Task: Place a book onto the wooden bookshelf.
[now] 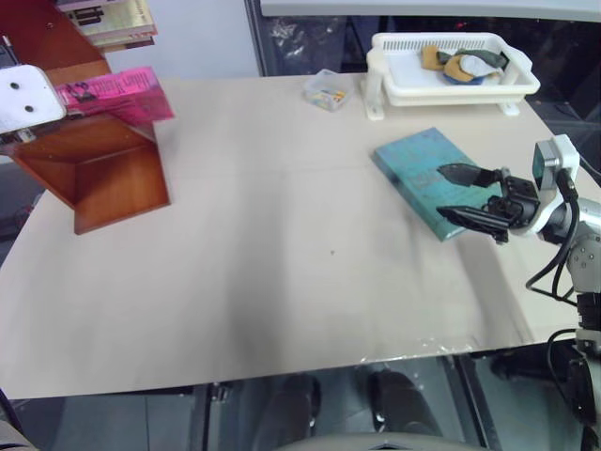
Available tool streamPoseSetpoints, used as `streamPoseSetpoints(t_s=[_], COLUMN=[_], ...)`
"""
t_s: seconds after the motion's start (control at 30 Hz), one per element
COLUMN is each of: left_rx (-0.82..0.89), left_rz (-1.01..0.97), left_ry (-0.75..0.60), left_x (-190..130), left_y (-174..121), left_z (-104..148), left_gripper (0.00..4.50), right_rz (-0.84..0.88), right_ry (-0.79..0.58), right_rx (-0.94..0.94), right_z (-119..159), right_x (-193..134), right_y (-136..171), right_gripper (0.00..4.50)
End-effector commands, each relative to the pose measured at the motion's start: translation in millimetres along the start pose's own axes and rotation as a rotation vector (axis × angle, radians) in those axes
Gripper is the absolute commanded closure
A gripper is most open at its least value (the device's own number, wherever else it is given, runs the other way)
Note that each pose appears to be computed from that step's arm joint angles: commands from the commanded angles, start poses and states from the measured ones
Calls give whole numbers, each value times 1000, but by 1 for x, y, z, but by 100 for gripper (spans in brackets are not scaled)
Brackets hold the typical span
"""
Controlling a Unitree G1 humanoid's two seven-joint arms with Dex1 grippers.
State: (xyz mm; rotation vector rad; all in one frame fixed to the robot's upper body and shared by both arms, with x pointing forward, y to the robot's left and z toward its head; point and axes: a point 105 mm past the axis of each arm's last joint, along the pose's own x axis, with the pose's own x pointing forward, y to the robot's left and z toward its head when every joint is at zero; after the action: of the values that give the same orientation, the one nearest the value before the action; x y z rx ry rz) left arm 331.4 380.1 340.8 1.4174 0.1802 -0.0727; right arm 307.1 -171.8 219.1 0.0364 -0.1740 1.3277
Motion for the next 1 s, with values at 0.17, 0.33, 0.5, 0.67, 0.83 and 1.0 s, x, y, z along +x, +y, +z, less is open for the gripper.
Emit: streamPoseSetpoints(t_s=[0.17, 0.33, 0.5, 0.67, 0.83, 1.0], left_rx=[32, -35, -237, -403, -643, -800], left_rz=[64, 104, 105, -36, -236, -344], left_ry=[29, -45, -271, -482, -649, -605], left_x=[-8, -15, -24, -35, -50, -56], left_y=[18, 31, 37, 10, -34, -84], left_z=[-4, 9, 40, 74, 107, 112], left_gripper=[6, 6, 6, 6, 6, 6], right_rz=[-13, -14, -12, -9, -18, -63], right_ry=[-19, -20, -15, 3, 27, 66], right_rx=[-50, -49, -43, -26, -5, 26], right_z=[10, 10, 10, 9, 9, -1], right_x=[-4, -5, -6, -9, -19, -35], right_y=[1, 0, 0, 2, 3, 6], right_gripper=[0, 0, 0, 0, 0, 0])
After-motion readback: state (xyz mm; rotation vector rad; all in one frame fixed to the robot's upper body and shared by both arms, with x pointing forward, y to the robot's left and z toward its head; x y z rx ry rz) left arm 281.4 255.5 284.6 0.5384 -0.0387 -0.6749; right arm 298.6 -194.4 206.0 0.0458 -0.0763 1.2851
